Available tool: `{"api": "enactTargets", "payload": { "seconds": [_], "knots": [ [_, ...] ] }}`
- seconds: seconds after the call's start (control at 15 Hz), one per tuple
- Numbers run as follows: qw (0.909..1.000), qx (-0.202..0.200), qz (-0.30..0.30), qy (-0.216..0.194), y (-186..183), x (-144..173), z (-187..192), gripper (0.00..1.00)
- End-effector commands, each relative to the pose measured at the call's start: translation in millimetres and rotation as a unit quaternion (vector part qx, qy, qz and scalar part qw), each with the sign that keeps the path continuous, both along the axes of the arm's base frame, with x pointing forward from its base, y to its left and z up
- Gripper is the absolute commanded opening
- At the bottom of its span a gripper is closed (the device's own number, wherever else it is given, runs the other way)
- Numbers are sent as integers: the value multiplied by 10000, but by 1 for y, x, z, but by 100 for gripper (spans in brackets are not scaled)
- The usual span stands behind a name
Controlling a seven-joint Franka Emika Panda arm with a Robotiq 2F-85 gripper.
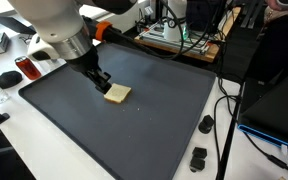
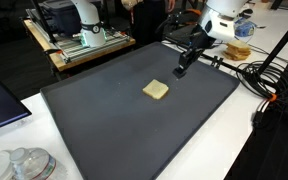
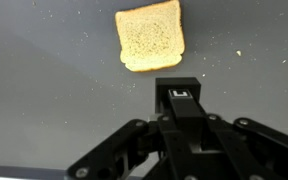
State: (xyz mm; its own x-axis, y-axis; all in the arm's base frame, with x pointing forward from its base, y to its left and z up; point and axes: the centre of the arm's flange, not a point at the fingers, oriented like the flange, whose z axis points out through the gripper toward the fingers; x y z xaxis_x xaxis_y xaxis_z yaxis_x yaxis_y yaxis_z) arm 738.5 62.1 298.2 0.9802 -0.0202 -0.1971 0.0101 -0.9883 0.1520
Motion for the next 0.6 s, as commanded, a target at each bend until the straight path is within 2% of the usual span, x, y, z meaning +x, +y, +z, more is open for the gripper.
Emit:
{"api": "enactTargets", "payload": {
  "seconds": [0.0, 0.27, 0.53],
  "knots": [
    [9983, 561, -143, 119, -36, 12, -5, 5],
    [9931, 1130, -267, 182, -80, 10, -17, 5],
    [9833, 1793, -275, 175, -121, 0, -29, 5]
  ]
}}
